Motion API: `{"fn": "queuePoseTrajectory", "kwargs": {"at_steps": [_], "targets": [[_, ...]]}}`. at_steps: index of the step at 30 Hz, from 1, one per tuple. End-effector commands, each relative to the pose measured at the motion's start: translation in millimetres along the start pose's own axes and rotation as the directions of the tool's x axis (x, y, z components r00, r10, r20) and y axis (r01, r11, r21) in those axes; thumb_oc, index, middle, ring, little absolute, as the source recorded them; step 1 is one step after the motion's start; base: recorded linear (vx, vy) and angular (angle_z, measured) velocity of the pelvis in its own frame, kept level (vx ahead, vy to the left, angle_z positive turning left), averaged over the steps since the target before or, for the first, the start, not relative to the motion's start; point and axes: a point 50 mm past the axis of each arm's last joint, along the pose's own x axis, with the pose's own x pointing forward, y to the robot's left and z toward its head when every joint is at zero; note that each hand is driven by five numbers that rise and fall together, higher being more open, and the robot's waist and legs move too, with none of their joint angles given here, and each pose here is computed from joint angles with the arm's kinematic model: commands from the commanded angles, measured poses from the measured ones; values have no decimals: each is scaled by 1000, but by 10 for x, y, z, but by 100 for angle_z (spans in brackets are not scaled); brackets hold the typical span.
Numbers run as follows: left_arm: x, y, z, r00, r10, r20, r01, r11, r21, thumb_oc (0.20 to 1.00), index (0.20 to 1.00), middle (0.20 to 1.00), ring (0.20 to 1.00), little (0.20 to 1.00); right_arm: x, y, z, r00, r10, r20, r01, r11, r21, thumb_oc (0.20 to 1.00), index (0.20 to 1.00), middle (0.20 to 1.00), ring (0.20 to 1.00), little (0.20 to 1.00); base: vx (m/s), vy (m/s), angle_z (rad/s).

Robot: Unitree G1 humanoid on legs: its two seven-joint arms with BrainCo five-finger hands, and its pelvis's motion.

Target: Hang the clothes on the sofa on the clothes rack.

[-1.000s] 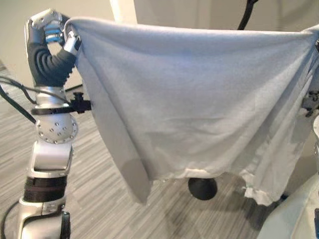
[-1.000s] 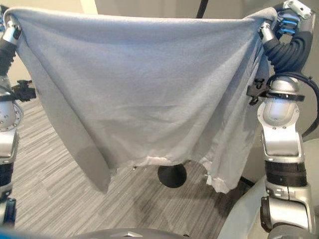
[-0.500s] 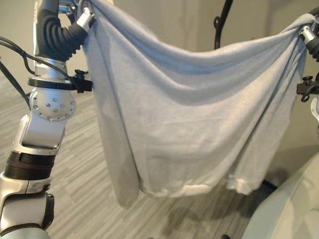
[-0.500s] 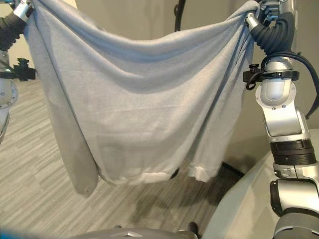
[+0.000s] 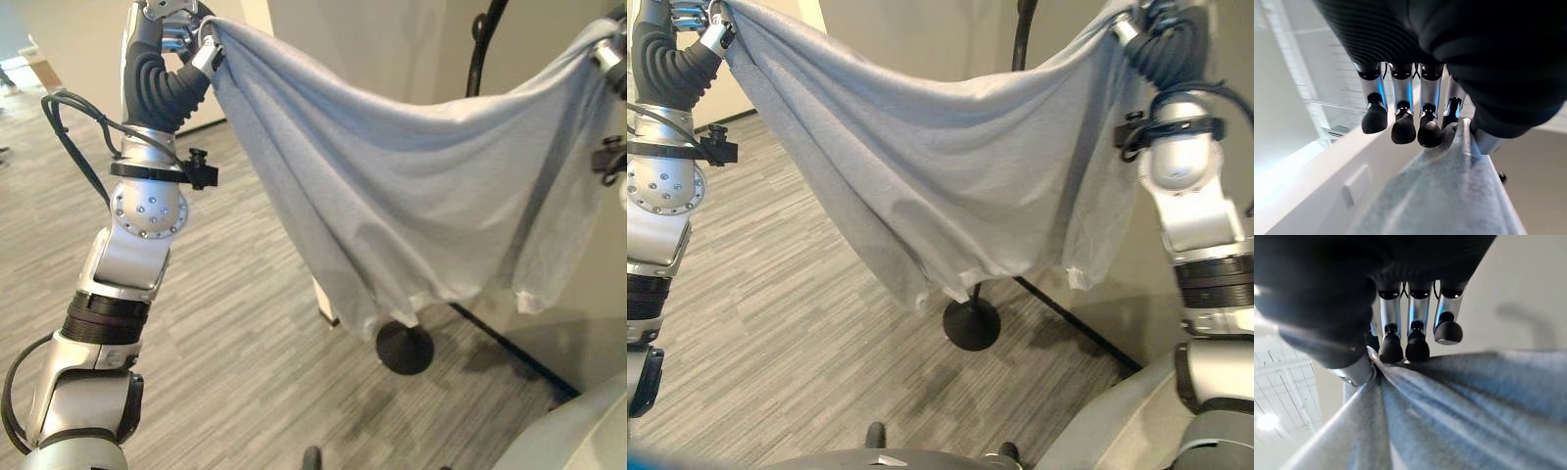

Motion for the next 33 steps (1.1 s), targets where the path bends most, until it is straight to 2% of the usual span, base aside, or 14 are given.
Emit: {"fn": "queuePoseTrajectory", "kwargs": {"at_steps": [1,9,22,28,33], "targets": [[103,160,12,999,46,14,-47,999,22,200,200,200,200,200,128,-33,82,1000,-3,27,3,1000,-1,200,200,200,200,200,26,25,-10],[91,128,-130,998,30,-49,-28,998,59,200,200,200,200,200,169,148,-41,998,44,-47,-44,999,-11,200,200,200,200,200,32,-7,-13],[349,63,-67,1000,-3,-21,5,996,91,200,200,200,200,200,201,42,-193,992,-15,-122,7,997,-72,200,200,200,200,200,37,-23,-1],[618,-62,-129,997,-54,-64,61,990,127,200,200,200,200,200,490,-7,-192,987,-25,-159,2,990,-142,200,200,200,200,200,19,-13,-4],[771,-105,-101,996,-60,-67,69,988,137,200,200,200,200,200,639,-24,-107,988,-46,-149,24,989,-143,200,200,200,200,200,9,-4,-8]]}}
